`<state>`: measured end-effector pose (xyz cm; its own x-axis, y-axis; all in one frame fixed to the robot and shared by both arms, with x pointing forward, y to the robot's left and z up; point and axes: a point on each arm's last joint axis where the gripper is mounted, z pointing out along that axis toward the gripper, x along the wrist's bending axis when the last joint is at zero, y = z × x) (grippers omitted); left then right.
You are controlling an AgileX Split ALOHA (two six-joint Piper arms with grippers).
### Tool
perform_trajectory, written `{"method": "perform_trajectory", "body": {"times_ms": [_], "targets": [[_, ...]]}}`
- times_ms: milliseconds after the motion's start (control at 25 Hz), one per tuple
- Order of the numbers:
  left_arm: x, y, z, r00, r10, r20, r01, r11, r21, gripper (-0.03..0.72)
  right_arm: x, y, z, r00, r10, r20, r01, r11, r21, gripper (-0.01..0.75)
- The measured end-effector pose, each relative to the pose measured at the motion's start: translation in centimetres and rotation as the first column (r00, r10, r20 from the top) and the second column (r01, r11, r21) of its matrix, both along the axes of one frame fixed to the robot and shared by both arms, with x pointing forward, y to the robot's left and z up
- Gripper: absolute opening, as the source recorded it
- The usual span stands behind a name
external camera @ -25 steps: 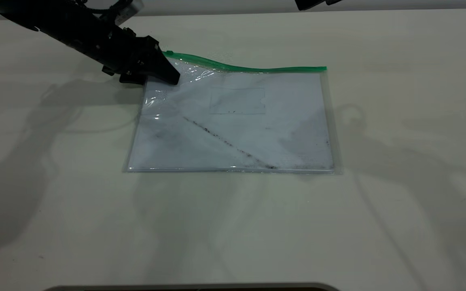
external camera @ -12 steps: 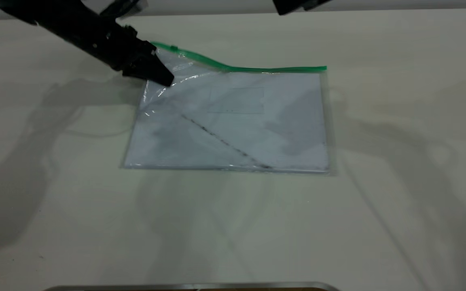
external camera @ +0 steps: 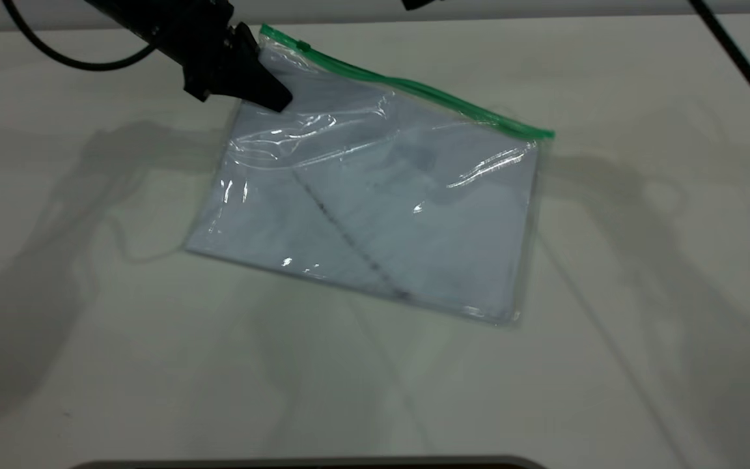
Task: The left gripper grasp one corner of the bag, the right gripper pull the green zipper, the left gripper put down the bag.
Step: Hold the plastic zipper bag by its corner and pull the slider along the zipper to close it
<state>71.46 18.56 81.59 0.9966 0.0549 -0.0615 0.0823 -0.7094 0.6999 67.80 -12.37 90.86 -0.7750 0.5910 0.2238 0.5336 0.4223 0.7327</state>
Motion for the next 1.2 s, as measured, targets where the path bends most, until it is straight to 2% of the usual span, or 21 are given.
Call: {"method": "perform_trajectory", "body": {"times_ms": [240, 560, 760, 1200], "targets": [[-0.4, -0.2, 0.2, 0.991, -0.118, 0.056, 0.113, 0.99, 0.083, 0.085, 1.1, 1.4, -2.4, 0.996, 0.084, 0.017, -0.084, 0.996, -0.008, 0.566], [-0.5, -1.8, 0.0, 0.975, -0.185, 0.124, 0.171, 0.978, 0.116, 0.085, 0.8, 5.1, -6.0, 0.985, 0.175, 0.012, -0.175, 0.985, 0.012, 0.566], [-0.3, -2.0, 0.0, 0.973, -0.181, 0.142, 0.163, 0.978, 0.126, 0.085, 1.1, 6.5, -6.3, 0.982, 0.182, 0.04, -0.184, 0.982, 0.045, 0.564], [-0.3, -1.9, 0.0, 0.96, -0.217, 0.177, 0.194, 0.972, 0.134, 0.085, 1.8, 6.9, -7.7, 0.988, 0.151, 0.031, -0.153, 0.984, 0.086, 0.541]]}}
